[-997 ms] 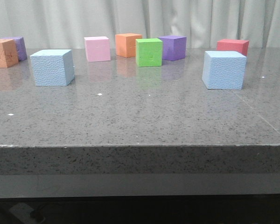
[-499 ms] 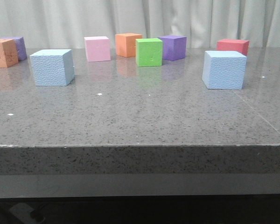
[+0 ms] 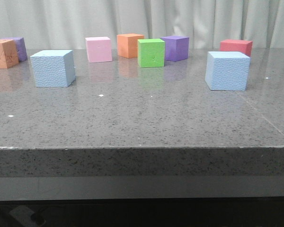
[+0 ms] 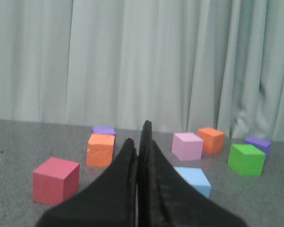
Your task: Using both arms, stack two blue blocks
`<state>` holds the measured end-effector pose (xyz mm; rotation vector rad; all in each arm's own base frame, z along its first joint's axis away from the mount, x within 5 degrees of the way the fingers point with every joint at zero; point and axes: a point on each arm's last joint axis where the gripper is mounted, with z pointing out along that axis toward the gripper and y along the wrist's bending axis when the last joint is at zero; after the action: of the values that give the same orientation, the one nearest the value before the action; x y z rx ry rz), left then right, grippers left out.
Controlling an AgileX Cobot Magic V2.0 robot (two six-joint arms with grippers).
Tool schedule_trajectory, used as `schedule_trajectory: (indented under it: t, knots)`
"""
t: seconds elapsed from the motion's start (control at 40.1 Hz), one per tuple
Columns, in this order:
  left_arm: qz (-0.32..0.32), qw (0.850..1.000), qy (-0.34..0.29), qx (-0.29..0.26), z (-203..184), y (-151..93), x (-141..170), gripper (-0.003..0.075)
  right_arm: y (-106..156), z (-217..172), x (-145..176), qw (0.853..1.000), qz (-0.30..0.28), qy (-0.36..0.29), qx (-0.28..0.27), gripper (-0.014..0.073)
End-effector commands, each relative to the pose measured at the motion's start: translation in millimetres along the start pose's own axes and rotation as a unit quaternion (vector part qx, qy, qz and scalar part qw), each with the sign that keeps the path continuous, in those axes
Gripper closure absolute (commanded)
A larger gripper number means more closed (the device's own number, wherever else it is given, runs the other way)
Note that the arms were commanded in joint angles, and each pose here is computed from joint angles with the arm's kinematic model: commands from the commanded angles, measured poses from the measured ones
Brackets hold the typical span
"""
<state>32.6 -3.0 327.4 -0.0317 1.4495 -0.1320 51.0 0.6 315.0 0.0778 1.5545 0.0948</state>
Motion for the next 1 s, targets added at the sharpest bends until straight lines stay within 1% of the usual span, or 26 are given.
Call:
schedule_trajectory:
  t: [0.0,0.1,0.199,0.399,0.499,0.698,0.897,0.947,0.972]
  knots:
    - [-0.005,1.000,0.021,-0.001,9.2,-2.9,-25.3,0.0741,1.8,9.6,-23.3,1.000,-0.007,0.002,0.005,0.0714]
    - [-0.005,0.999,0.037,-0.002,17.6,-3.8,-34.4,0.0741,2.2,24.6,-28.2,0.998,-0.007,0.060,0.011,0.0714]
    - [-0.006,0.999,0.045,-0.003,25.5,-3.7,-35.2,0.0741,2.0,39.3,-27.7,0.993,-0.012,0.112,0.016,0.0714]
    - [-0.006,0.998,0.059,-0.005,31.6,-3.3,-32.4,0.0741,0.8,62.8,-18.7,0.987,-0.015,0.161,0.020,0.0714]
    - [-0.006,0.998,0.062,-0.005,32.0,-3.2,-31.9,0.0741,0.8,69.2,-17.6,0.986,-0.015,0.162,0.020,0.0714]
    - [-0.006,0.998,0.062,-0.005,32.0,-3.2,-31.9,0.0741,1.3,72.7,-23.0,0.991,-0.015,0.129,0.017,0.0714]
    - [-0.006,0.998,0.063,-0.005,32.0,-3.2,-31.7,0.0740,1.3,73.1,-24.5,0.992,-0.015,0.121,0.017,0.0710]
    - [-0.006,0.998,0.064,-0.005,31.9,-3.2,-31.5,0.0738,1.4,73.1,-24.7,0.993,-0.013,0.120,0.017,0.0683]
    - [-0.006,0.998,0.064,-0.005,31.9,-3.2,-31.5,0.0729,1.4,73.1,-24.6,0.993,-0.010,0.120,0.017,0.0645]
